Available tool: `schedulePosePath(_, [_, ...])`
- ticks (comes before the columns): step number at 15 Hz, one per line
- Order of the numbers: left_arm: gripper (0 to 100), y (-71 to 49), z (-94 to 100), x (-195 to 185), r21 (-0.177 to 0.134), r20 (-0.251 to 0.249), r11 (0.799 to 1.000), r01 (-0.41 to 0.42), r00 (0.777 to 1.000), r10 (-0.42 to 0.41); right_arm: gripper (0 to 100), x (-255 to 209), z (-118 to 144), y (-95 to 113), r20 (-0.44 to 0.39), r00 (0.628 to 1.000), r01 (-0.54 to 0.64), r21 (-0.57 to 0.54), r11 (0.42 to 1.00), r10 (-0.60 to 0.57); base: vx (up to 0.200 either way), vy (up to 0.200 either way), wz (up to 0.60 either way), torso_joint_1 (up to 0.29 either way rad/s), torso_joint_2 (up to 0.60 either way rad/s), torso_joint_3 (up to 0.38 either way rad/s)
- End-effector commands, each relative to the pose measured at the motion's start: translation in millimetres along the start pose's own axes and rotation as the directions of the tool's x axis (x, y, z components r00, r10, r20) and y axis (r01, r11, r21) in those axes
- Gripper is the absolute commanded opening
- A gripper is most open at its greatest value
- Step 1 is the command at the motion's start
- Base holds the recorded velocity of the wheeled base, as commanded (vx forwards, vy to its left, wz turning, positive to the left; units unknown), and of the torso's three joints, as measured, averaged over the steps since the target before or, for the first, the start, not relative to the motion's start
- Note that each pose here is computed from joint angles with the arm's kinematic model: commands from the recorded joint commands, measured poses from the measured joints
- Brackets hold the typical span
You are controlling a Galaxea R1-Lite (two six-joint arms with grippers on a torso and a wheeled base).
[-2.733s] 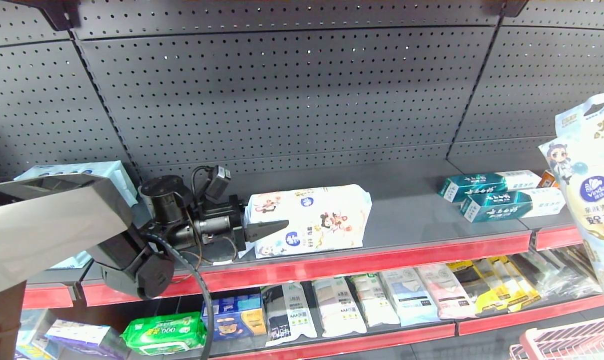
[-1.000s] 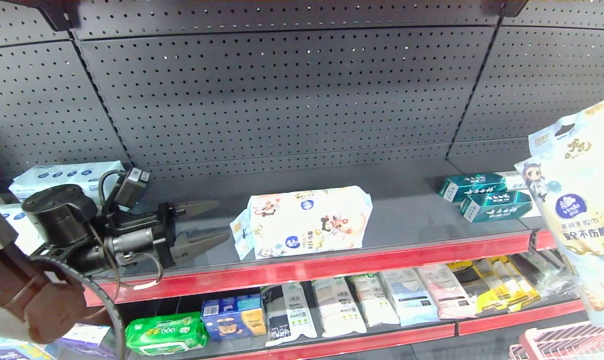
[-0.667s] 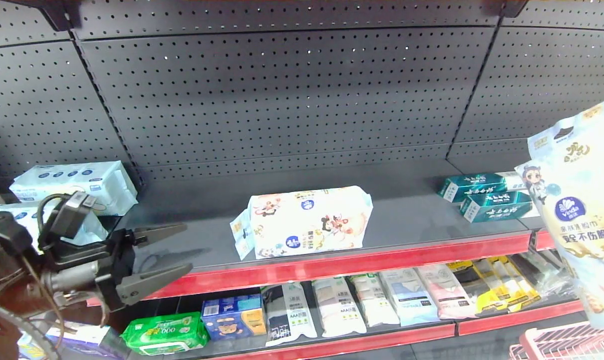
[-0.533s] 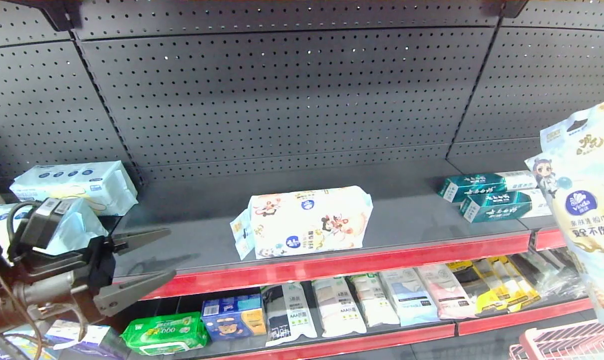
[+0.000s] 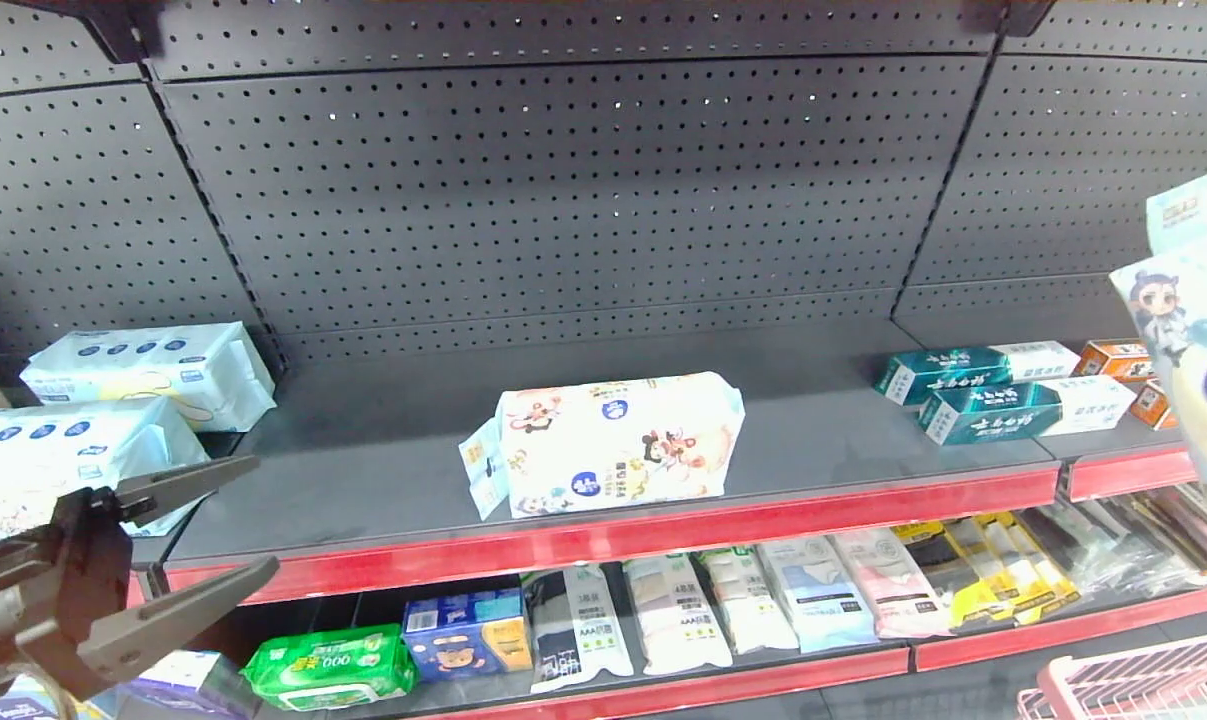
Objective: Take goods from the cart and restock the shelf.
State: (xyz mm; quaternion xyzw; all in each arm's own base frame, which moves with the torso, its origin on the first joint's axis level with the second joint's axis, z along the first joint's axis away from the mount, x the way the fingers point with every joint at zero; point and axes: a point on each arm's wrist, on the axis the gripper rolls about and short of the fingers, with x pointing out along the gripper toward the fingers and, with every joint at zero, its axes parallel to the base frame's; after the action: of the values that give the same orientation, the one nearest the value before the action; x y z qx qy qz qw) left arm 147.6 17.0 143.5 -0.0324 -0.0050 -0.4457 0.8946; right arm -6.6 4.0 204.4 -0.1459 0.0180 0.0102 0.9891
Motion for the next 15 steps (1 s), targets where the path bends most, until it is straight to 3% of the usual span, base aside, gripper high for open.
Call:
schedulePosePath(1, [100,-22.3,13.1,-11.2,0.058,0.031,0.998,-0.033,0.999,0.031,0,-7.9,1.4,0.8,0.032,0.999,0.016,0.000,1.000,-0.016,0.000,0.000,0.00,0.000,0.00,0.000])
schedulePosePath(3, [100,-30.8,15.1,-15.5,0.051,0.040,0.995,-0.091,0.995,0.089,0,-9.6,-1.6,1.9,-0.002,1.000,0.002,0.014,1.000,-0.002,0.000,0.000,0.00,0.000,0.00,0.000])
schedulePosePath(4, [100,-36.1,19.8,-19.0,0.057,0.065,0.981,-0.185,0.981,0.181,0,-9.8,-3.3,2.4,-0.019,1.000,-0.008,0.020,1.000,0.008,0.000,0.000,0.00,0.000,0.00,0.000])
schedulePosePath(6, [100,-44.7,25.7,-23.4,0.049,0.096,0.963,-0.264,0.961,0.258,0,-9.4,-2.9,2.1,-0.020,1.000,-0.010,0.020,1.000,0.010,0.000,0.000,0.00,0.000,0.00,0.000])
schedulePosePath(10, [100,-67.4,46.2,-42.8,0.011,0.101,0.889,-0.458,0.885,0.454,0,-10.1,3.4,0.3,-0.001,1.000,-0.001,0.017,1.000,0.001,0.000,0.000,0.00,0.000,0.00,0.000])
schedulePosePath(13, [100,-98.5,53.3,-49.3,-0.037,0.067,0.876,-0.482,0.873,0.483,0,-10.2,3.6,0.3,-0.002,1.000,0.004,0.017,1.000,-0.004,0.000,0.000,0.00,0.000,0.00,0.000])
schedulePosePath(15, [100,-107.3,50.5,-51.4,-0.053,0.055,0.868,-0.493,0.867,0.496,0,-9.4,4.1,0.0,-0.005,1.000,0.003,0.016,1.000,-0.003,0.000,0.000,0.00,0.000,0.00,0.000])
